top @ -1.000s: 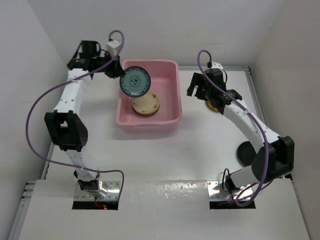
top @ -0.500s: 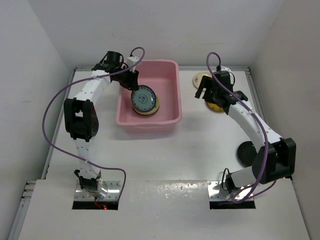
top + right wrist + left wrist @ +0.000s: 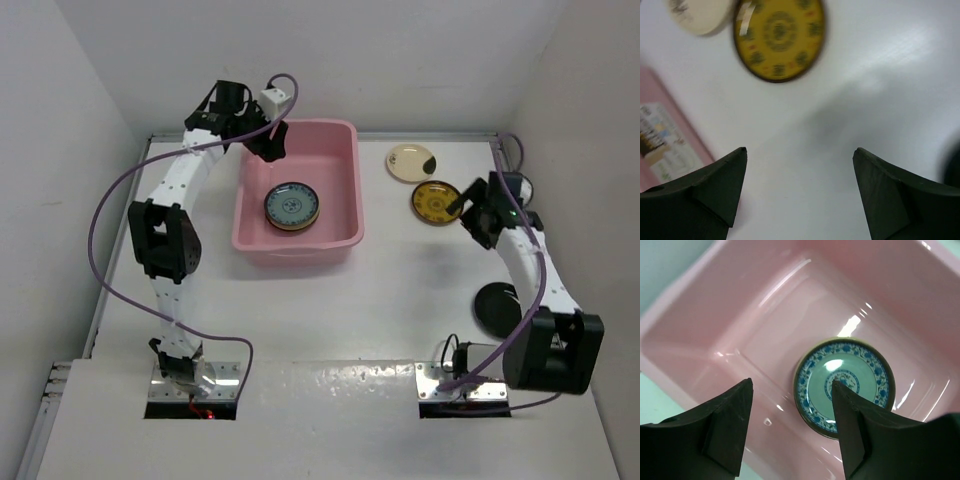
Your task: Place the plates into the plastic bin on the countertop
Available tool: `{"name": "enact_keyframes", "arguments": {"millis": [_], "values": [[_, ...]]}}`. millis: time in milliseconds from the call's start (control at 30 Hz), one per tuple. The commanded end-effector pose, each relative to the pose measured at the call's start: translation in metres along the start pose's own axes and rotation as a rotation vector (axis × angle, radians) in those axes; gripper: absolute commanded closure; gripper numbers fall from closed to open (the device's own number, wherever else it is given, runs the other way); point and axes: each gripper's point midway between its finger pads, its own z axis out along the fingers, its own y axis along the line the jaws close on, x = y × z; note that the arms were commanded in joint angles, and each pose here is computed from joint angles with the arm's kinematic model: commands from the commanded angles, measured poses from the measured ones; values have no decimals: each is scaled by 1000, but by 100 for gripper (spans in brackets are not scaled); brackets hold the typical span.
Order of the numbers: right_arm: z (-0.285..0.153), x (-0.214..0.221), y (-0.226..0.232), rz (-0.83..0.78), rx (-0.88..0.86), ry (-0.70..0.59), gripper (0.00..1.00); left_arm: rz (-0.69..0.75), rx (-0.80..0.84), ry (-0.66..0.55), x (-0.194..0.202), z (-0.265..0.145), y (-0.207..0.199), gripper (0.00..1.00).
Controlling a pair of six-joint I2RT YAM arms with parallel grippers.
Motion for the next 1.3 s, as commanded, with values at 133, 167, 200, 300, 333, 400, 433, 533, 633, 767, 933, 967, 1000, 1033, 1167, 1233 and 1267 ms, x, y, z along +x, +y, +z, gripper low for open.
{"name": "enact_keyframes", "arguments": {"millis": [133,167,200,300,333,400,433,533,633,767,933,967,1000,1033,1167,1233,1267], "values": [[-41,51,-152,384,491,40,10,-26,-87,-20,-11,-27,35,33],[-50,50,-171,411,565,-7,7,-26,-87,-20,-11,-27,35,33],[-61,71,-195,460,669,9,5,-41,-104,-28,-12,-32,42,33],[-70,88,-219,572,744,-28,5,-65,-126,-27,-8,-40,54,33],[-73,85,-219,593,723,-71,5,-65,-117,-32,-9,-40,53,33],[-74,102,-236,650,774,-84,5,-81,-125,-45,-10,-46,60,33],[-75,112,-242,677,785,-95,5,-81,-113,-51,-11,-46,58,33],[-76,123,-252,748,800,-114,8,-70,-122,-79,-21,-58,59,33],[-72,128,-259,766,803,-126,10,-71,-124,-87,-22,-65,60,33],[-69,131,-266,754,836,-111,11,-74,-122,-83,-20,-69,56,33],[-45,137,-267,767,778,-111,14,-68,-126,-92,-24,-76,53,33],[-36,122,-265,751,726,-163,16,-63,-130,-100,-28,-80,52,33],[-34,124,-265,747,717,-161,17,-63,-130,-100,-28,-80,52,33],[-31,126,-264,746,707,-154,19,-63,-130,-100,-28,-80,52,33],[-24,123,-266,720,690,-161,28,-62,-139,-97,-27,-85,50,33],[-16,124,-262,703,644,-148,31,-58,-151,-101,-30,-89,51,33],[-14,128,-259,687,627,-128,33,-63,-147,-94,-26,-87,50,33]]}}
